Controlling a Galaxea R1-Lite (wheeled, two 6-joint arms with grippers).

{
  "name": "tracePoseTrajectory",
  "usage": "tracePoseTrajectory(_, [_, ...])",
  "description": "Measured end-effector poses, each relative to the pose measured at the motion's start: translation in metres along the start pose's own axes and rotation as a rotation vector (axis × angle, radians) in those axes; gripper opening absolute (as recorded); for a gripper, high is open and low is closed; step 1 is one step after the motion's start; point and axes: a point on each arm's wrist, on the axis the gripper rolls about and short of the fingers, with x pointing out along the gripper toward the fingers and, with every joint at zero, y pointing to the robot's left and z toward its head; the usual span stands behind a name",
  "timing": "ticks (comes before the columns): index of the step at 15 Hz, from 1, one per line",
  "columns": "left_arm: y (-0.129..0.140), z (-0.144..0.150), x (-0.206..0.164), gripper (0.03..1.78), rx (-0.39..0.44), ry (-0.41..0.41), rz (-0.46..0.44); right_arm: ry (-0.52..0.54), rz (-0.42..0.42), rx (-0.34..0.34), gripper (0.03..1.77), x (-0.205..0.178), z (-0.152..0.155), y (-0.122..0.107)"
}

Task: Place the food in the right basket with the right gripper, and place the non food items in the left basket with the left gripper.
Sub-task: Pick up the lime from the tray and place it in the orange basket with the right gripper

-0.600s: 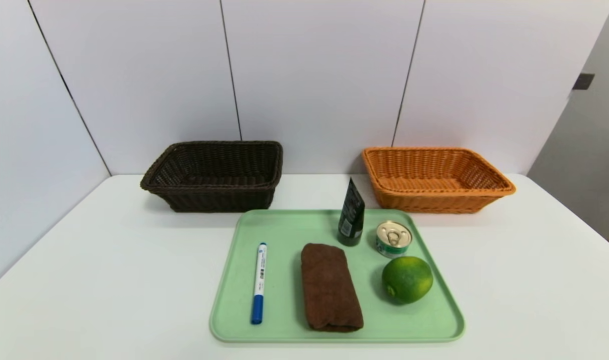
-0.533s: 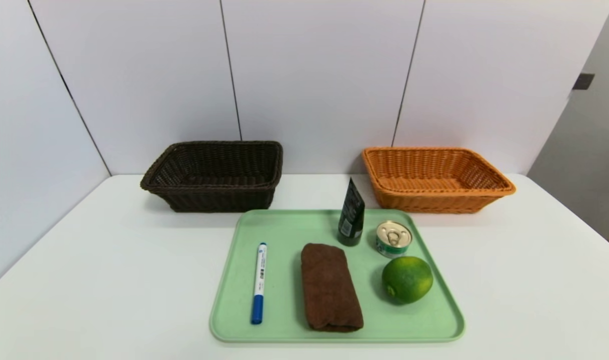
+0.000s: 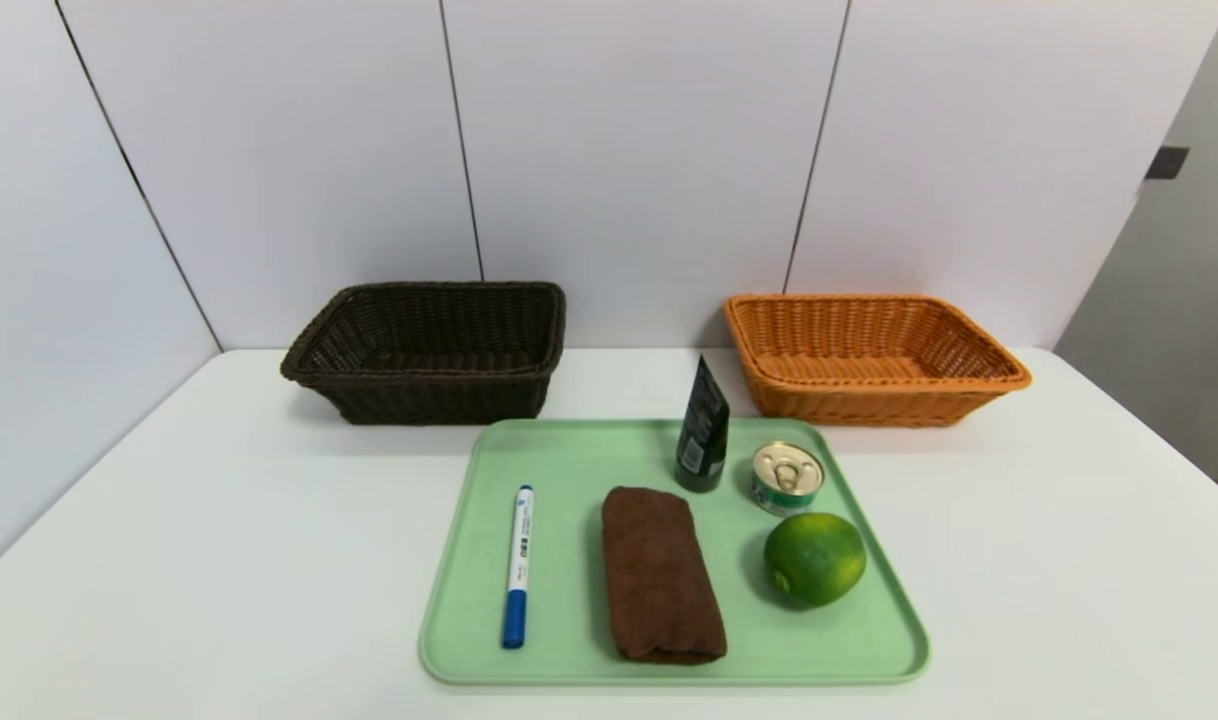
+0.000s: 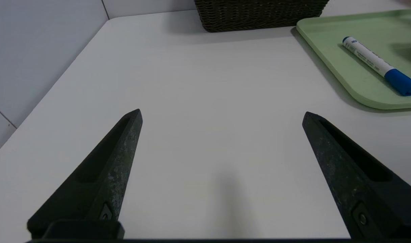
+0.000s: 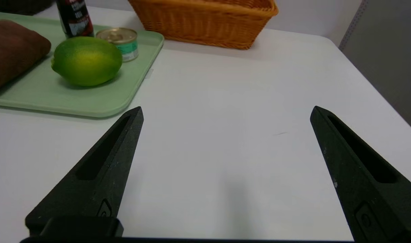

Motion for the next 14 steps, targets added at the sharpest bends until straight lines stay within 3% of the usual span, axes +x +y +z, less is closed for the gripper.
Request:
tracePoseTrajectory(4, [0.001,0.035,-0.017,1.69,-0.013,0.084,-0.028,-0.002,0.052,0.061,1.71,-0.006,0.05,-0.004])
tracePoseTrajectory(7, [0.003,0.067,-0.012,1.69,-0.058,0.172,-0.045,0.041,0.059,0.149,1.71,0.009,0.097,-0.009])
tracePoseTrajectory(11, [0.006,0.132,0.022,1.69,-0.136,0.265,-0.097,0.116,0.091,0.237,1.71,0.054,0.156,-0.018])
tracePoseTrajectory(14, [0.008,0.168,0.066,1.69,-0.162,0.357,-0.132,0.213,0.184,0.295,1.71,0.099,0.177,-0.017])
